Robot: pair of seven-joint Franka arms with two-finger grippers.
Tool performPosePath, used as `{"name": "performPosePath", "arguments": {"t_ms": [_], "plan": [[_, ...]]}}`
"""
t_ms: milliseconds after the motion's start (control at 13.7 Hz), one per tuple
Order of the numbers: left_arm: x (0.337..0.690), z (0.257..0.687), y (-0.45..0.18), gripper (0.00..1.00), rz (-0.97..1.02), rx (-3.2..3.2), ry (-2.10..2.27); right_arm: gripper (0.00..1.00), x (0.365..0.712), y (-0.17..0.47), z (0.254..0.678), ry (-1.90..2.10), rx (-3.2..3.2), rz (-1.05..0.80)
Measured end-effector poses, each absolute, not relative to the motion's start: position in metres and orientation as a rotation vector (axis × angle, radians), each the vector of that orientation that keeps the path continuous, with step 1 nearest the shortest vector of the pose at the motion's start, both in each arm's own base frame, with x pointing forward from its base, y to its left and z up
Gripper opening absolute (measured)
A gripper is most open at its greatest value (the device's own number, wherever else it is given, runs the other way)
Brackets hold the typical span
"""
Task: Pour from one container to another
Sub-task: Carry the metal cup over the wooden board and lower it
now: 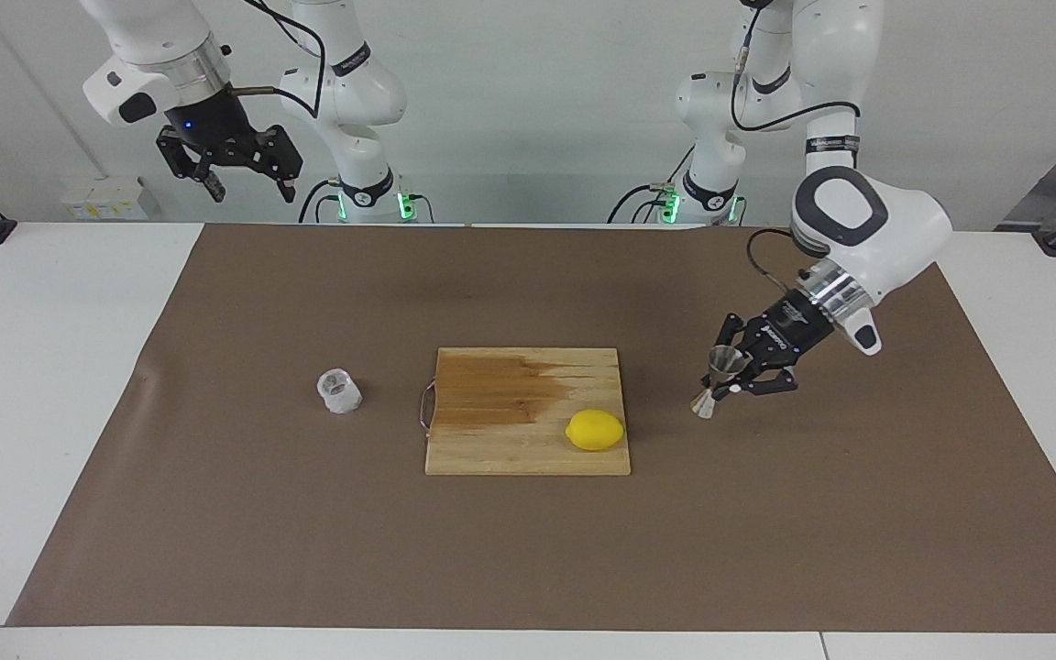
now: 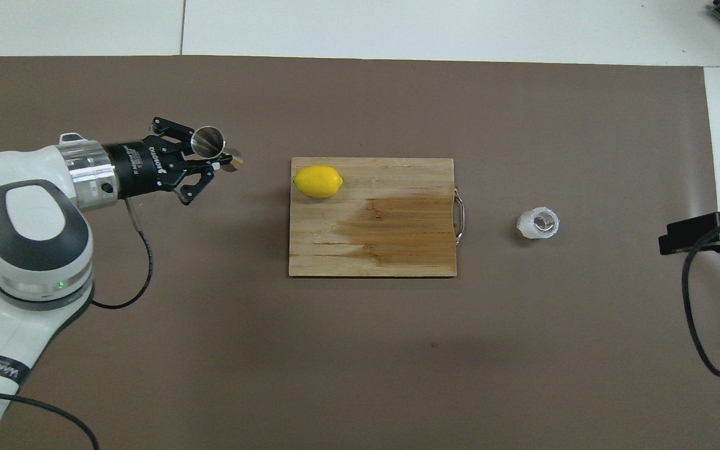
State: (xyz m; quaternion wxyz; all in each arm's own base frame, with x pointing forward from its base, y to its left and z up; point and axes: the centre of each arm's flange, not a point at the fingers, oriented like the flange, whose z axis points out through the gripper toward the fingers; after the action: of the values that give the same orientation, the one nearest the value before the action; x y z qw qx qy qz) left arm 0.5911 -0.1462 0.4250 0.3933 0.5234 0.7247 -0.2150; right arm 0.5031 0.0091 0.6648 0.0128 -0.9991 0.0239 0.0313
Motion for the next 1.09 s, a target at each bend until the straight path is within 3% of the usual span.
{"name": "performPosePath", "arguments": {"t_ms": [364,1092], "plan": [[0.542,0.409,-0.263,0.23,-0.561,1.105,1.909,1.00,0.503,0.009,0.665,0.075,-3.114,0.097],[0.510,0.345,-0.339,0.23,-0.611,1.041,2.045,1.00,0.503,0.009,0.665,0.075,-3.114,0.097]]}}
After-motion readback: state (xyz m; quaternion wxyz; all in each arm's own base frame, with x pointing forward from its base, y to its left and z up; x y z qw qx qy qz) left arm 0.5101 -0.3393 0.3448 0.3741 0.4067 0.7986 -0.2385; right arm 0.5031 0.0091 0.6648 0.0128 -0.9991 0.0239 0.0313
